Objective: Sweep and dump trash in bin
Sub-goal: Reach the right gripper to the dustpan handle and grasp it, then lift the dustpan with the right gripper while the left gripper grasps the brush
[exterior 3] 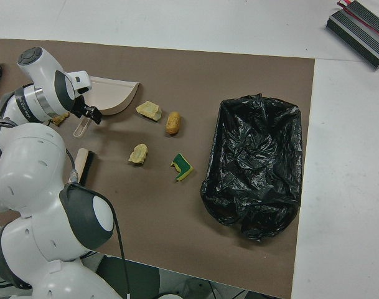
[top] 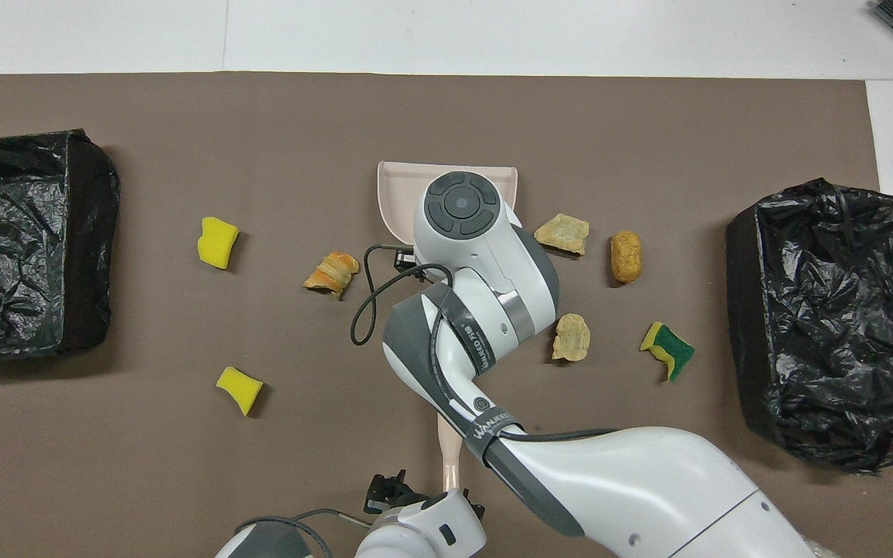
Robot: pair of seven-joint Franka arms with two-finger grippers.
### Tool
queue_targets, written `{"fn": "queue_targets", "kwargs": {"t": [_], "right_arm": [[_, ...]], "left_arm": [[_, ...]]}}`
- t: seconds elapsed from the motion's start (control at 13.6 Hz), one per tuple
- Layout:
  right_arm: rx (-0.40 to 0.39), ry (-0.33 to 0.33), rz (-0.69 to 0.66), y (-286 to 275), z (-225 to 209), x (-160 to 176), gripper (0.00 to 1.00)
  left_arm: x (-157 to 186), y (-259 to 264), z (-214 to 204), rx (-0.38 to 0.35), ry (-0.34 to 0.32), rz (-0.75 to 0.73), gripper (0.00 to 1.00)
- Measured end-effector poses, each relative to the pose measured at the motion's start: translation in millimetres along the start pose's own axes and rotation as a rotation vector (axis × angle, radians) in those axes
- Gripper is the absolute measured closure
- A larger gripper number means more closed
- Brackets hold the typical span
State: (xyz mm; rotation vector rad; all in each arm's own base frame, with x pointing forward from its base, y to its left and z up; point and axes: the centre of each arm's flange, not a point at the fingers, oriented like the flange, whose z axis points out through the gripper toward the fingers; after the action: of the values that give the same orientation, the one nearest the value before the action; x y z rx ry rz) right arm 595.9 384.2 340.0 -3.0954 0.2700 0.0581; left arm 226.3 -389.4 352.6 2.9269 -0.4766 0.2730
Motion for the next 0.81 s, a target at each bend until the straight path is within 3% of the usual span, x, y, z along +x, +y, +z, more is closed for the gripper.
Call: {"fn": "queue_targets", "kwargs": {"t": [0.15,0.37,0.44,0.73,0.81], "right_arm": [[-0.006,-0.007,0.005,2.3,-1.1,0.4,0.67],[-0.008,-0.008,0.017,11.4,-5.1,7.6,0.67],[0.000,0.000,0.016,19.0,-12.8,14.4,0.67],[0.009,0.008,-0.128,61.3,-84.5,27.3,0.67],[0.010,0.008,-0.199,73.9,-104.9,27.8,0.67]], "left_arm": [[-3.7,6.3,4.8,-0.002,-0.010,0.010,0.00],[-4.7,14.9,7.5,-0.010,-0.019,0.021,0.01],[-5.7,17.2,7.8,-0.011,-0.021,0.025,0.11],[-4.3,21.6,11.9,-0.015,-0.032,0.027,0.64],[-4.4,22.0,13.7,-0.015,-0.037,0.027,0.70]]}}
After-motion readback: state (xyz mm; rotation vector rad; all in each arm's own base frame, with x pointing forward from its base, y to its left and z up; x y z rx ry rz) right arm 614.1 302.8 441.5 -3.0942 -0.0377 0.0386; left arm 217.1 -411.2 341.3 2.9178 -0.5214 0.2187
